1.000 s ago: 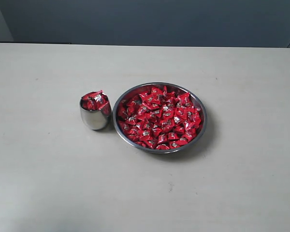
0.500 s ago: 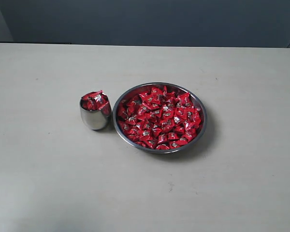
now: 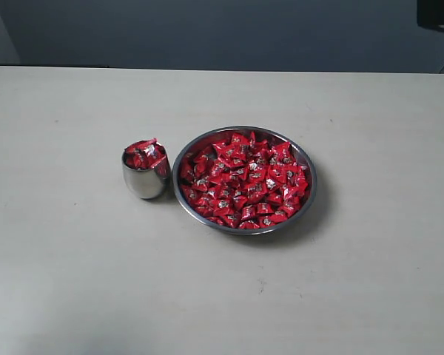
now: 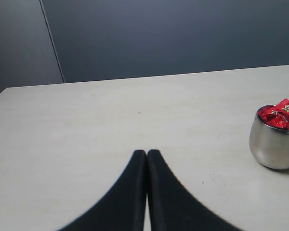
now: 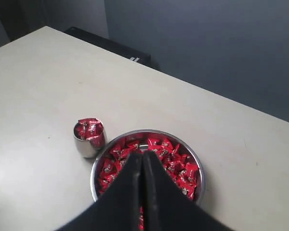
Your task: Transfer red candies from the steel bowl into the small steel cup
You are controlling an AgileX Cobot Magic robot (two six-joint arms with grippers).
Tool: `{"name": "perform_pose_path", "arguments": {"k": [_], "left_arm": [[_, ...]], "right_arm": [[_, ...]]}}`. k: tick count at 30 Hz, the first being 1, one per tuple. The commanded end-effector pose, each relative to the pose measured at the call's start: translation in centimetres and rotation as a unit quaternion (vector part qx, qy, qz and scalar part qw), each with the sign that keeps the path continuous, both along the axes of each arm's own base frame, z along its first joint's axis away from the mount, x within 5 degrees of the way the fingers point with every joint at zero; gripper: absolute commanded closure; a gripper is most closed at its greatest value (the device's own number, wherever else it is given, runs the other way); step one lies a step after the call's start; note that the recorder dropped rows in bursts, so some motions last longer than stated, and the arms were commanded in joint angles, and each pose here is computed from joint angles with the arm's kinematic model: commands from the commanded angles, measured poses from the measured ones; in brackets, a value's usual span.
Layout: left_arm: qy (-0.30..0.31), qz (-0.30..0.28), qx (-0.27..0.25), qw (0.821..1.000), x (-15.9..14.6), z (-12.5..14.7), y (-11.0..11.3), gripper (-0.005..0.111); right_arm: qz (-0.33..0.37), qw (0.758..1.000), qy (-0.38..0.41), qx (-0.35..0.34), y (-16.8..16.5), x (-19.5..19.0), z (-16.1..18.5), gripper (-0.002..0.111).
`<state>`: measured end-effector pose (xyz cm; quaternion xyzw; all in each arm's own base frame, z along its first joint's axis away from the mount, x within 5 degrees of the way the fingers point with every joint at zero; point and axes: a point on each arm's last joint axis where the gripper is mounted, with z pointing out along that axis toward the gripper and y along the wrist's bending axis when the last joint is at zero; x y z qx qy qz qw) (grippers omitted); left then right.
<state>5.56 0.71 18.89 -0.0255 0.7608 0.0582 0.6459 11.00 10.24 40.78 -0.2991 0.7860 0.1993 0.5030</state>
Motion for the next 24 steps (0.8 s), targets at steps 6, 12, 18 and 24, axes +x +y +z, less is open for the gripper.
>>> {"name": "perform_pose_path", "arguments": {"k": [6,12,18,24], "left_arm": [[-0.007,0.001,0.001,1.0,-0.1,0.3,0.0,0.106],[-0.007,0.001,0.001,1.0,-0.1,0.3,0.0,0.106],[-0.007,0.001,0.001,1.0,-0.1,0.3,0.0,0.106],[-0.007,0.001,0.001,1.0,-0.1,0.3,0.0,0.106]], "right_arm": [[-0.055,0.998,-0.005,0.025,-0.2,2.4,-6.2,0.109],[-0.183,0.976,-0.007,0.117,-3.4,4.0,-9.5,0.109],[-0.278,0.954,-0.043,0.103,-7.2,2.7,-11.2,0.109],[-0.315,0.94,-0.099,0.086,-9.0,-0.1,-12.2,0.109]]}}
